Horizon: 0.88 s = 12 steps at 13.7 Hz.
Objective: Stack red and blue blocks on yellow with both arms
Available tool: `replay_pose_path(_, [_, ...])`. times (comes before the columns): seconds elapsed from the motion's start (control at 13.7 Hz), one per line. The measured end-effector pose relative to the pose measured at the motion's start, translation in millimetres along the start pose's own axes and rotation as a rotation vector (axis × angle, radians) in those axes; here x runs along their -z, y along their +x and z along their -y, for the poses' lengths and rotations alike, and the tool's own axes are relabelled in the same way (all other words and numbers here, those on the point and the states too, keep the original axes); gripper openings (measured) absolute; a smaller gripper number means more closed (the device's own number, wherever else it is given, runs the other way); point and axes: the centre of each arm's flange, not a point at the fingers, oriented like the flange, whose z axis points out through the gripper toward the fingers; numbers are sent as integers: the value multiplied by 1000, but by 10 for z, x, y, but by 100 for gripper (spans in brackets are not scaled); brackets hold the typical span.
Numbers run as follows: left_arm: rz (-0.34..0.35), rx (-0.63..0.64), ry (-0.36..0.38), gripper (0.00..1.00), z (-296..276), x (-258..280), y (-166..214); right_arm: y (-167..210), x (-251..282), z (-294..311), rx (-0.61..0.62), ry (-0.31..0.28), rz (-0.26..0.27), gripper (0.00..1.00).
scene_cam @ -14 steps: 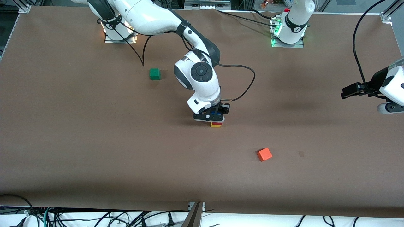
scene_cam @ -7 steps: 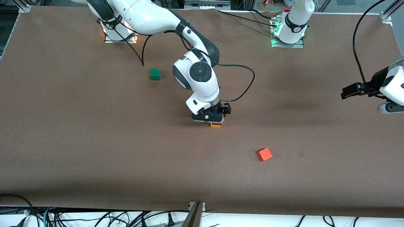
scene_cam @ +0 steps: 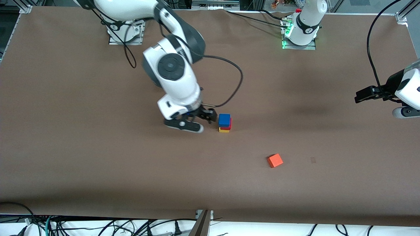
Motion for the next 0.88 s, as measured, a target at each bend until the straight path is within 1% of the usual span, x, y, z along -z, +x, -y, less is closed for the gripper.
replay_pose_path(0.07, [0,0,0,100,0,0,0,70,183,-189,0,9,21,100])
replay_pose_path(0.22, [0,0,0,100,2,1,0,275,489,-712,-4,46,67,100])
replay_pose_path(0.29, [0,0,0,100,2,1,1,395,625,-1058,9,48,77,100])
replay_pose_path(0.44, [0,0,0,100,2,0,2,508,868,-1721,36,27,100,100])
replay_pose_path(0.73, [0,0,0,100,3,-1,3,327,1345,-2593,94,0,139,100])
replay_pose_path(0.88, [0,0,0,100,3,-1,3,238,1530,-2968,126,-35,127,100])
